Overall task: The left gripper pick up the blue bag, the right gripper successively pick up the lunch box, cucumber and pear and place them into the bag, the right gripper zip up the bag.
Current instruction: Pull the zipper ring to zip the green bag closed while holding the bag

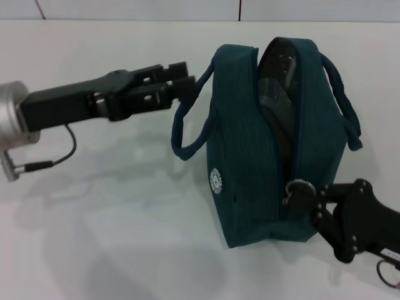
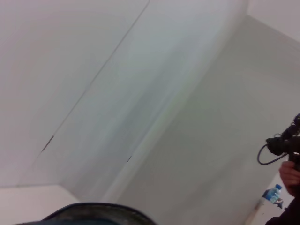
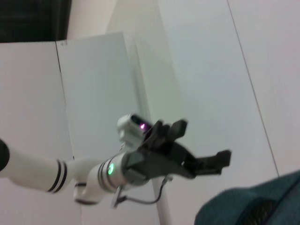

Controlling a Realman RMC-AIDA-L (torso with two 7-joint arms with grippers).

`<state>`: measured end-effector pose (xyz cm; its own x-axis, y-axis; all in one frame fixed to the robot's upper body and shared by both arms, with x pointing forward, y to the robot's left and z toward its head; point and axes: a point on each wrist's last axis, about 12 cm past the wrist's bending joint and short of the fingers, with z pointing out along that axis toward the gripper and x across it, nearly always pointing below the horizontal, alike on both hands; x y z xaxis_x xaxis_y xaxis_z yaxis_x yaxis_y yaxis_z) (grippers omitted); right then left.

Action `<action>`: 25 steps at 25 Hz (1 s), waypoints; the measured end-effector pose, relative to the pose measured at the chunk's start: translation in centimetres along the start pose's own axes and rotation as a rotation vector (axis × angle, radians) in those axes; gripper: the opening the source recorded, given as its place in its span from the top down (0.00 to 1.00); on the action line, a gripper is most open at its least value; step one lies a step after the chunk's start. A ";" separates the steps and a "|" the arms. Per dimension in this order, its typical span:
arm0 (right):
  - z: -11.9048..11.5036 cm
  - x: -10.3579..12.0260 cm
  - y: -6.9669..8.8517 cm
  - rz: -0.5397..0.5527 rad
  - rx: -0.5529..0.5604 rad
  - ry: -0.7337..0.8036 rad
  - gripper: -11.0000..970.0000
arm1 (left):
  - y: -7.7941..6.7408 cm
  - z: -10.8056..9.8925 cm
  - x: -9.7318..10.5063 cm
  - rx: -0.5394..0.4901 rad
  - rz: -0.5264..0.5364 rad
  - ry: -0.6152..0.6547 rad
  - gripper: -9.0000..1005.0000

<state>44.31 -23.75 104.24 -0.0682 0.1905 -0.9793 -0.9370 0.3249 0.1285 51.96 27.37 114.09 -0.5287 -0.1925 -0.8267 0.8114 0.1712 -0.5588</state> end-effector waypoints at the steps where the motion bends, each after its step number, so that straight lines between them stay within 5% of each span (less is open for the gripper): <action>1: 0.2 -0.2 -0.1 -0.008 -0.002 -0.008 0.98 | -0.2 -0.3 0.2 0.008 0.014 -0.009 0.15; 13: 3.5 -3.0 -3.0 -0.101 -0.001 -0.114 0.98 | -1.7 -4.1 5.8 -0.049 0.105 -0.093 0.12; 25: 7.9 -4.4 -5.5 -0.165 -0.038 -0.070 0.98 | -0.5 -3.1 10.8 -0.147 0.126 -0.078 0.12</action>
<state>52.51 -19.03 109.06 0.1102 0.2019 -0.9732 -0.9457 0.3224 -0.0402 45.02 28.22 105.23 -0.3995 -0.2334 -0.8865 0.8220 0.3368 -0.4591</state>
